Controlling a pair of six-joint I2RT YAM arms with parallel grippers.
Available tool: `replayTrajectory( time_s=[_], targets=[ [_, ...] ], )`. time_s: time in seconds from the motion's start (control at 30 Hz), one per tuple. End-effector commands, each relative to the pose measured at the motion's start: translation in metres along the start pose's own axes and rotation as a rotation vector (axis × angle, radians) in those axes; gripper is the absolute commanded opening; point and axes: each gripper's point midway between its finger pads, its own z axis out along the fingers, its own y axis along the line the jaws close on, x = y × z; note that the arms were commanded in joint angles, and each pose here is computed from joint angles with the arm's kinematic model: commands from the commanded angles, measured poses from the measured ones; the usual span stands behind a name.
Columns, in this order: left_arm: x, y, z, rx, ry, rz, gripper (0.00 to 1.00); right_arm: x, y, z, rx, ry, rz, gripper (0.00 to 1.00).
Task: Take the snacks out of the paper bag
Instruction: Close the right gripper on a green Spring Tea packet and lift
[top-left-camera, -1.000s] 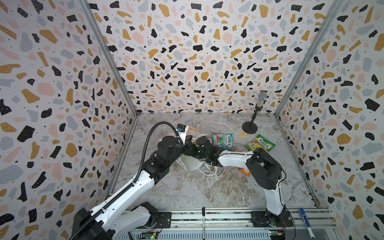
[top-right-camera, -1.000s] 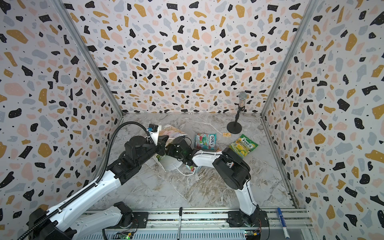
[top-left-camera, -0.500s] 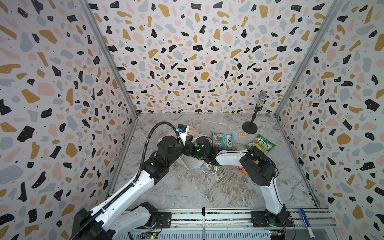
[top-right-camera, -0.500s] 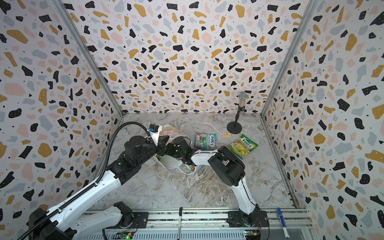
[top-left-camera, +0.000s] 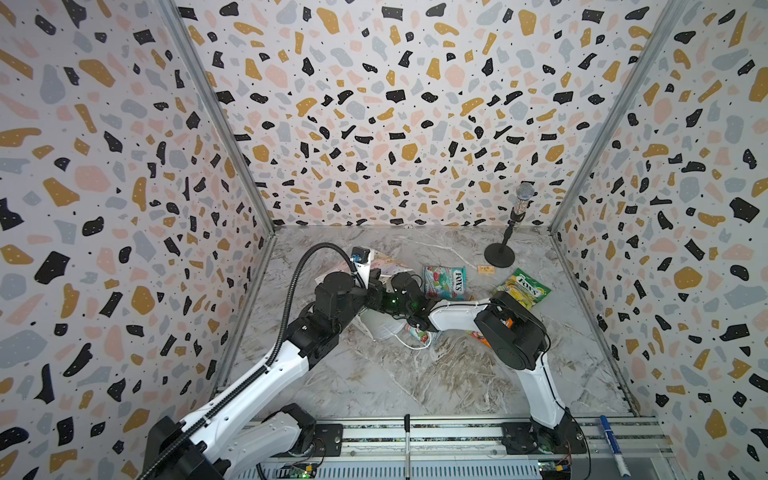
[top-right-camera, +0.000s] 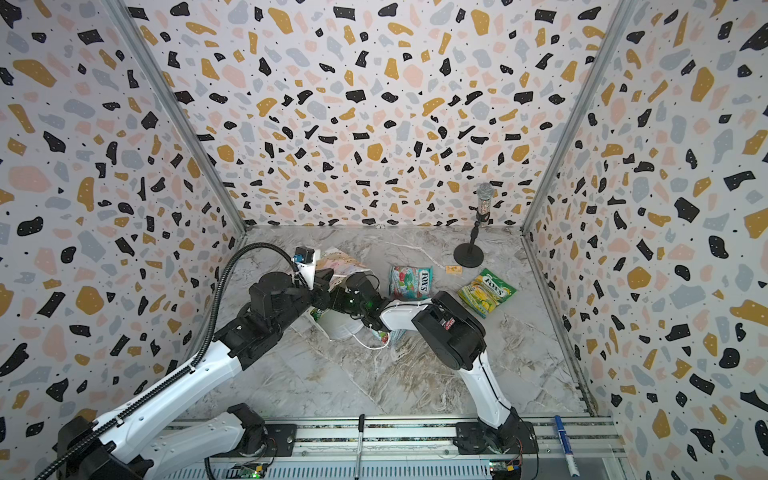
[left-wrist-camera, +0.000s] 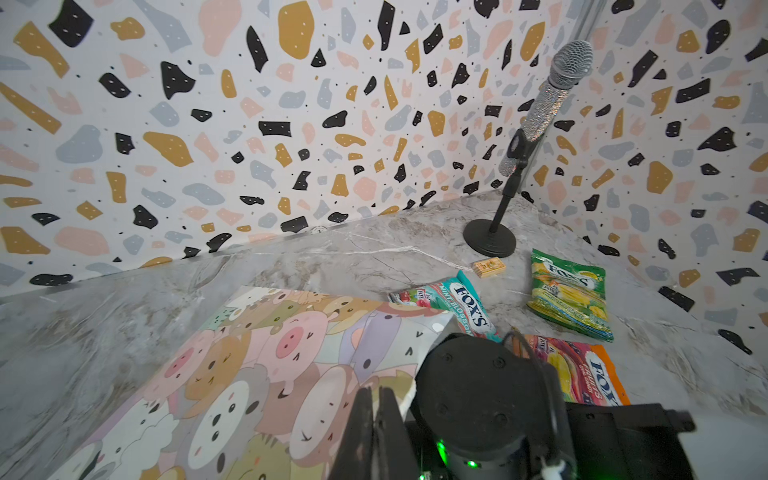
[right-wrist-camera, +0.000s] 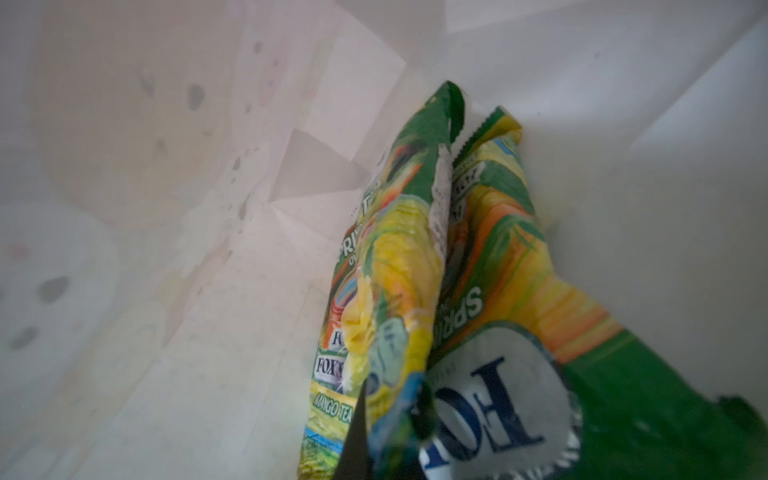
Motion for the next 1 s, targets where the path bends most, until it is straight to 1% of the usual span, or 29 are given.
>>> replayTrajectory(
  time_s=[0.0,0.2,0.4,0.57,0.73,0.83,0.97],
  targets=[
    [-0.012,0.014,-0.005,-0.085,-0.057,-0.032,0.00,-0.021,0.053,-0.030,-0.093,-0.059,-0.103,0.00],
    [-0.009,0.023,-0.003,-0.140,-0.049,-0.038,0.00,-0.015,0.068,-0.055,-0.106,-0.035,-0.181,0.00],
    [-0.009,0.025,-0.002,-0.151,-0.049,-0.041,0.00,-0.014,0.082,-0.082,-0.100,-0.032,-0.250,0.00],
    [-0.008,0.026,-0.002,-0.155,-0.048,-0.041,0.00,-0.013,0.093,-0.102,-0.040,-0.017,-0.383,0.00],
    [-0.008,0.028,-0.002,-0.170,-0.048,-0.041,0.00,-0.014,0.103,-0.129,-0.009,-0.009,-0.478,0.00],
    [-0.008,0.029,-0.002,-0.175,-0.048,-0.041,0.00,-0.016,0.113,-0.146,-0.009,-0.011,-0.524,0.00],
    [-0.007,0.029,-0.001,-0.177,-0.043,-0.039,0.00,-0.018,0.133,-0.170,-0.044,-0.013,-0.588,0.00]
  ],
)
